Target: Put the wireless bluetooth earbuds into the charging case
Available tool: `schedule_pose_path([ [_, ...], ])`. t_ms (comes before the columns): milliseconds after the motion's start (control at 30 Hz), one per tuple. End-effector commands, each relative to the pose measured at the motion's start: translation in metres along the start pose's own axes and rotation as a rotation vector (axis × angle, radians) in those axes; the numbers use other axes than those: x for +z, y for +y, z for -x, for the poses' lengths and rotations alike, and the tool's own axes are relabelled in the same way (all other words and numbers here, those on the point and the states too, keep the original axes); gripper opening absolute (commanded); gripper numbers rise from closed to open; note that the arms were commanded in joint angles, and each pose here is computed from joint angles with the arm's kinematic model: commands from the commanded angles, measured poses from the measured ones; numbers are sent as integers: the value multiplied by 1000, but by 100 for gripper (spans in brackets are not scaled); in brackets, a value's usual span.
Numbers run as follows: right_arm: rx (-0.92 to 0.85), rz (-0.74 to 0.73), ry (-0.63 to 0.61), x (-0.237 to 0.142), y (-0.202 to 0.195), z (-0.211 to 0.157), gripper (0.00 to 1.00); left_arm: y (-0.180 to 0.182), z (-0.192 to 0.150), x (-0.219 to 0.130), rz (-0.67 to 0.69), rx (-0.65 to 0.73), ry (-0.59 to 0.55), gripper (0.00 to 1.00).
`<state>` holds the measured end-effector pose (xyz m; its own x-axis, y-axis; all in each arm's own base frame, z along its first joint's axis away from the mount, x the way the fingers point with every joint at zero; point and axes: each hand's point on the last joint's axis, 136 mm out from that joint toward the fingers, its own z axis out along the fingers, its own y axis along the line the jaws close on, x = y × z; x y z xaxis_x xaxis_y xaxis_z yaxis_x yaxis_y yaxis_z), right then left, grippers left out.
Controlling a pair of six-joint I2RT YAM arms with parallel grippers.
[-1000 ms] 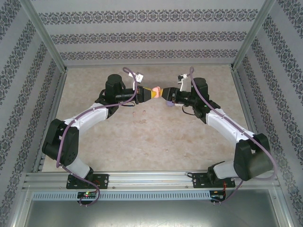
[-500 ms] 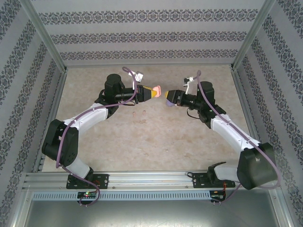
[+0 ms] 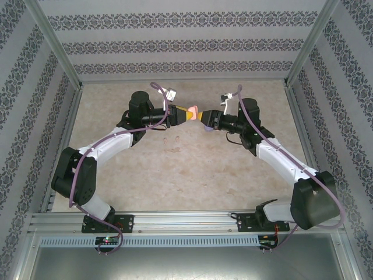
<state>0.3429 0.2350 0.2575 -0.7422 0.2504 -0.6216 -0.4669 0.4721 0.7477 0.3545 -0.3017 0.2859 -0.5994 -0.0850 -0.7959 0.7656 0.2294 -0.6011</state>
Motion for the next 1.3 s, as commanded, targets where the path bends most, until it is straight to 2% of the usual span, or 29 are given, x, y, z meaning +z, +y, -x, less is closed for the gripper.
schedule_pose_path([
  [0,-50,38,-16,4,13,11,41,-17,9,0,-51,52,-14,0],
  [933,-50,60,14,18,16,10,34,-23,6,6,-70,55,5,0],
  [1267,-45,56,13,20,13,10,11,-27,8,6,-77,57,4,0],
])
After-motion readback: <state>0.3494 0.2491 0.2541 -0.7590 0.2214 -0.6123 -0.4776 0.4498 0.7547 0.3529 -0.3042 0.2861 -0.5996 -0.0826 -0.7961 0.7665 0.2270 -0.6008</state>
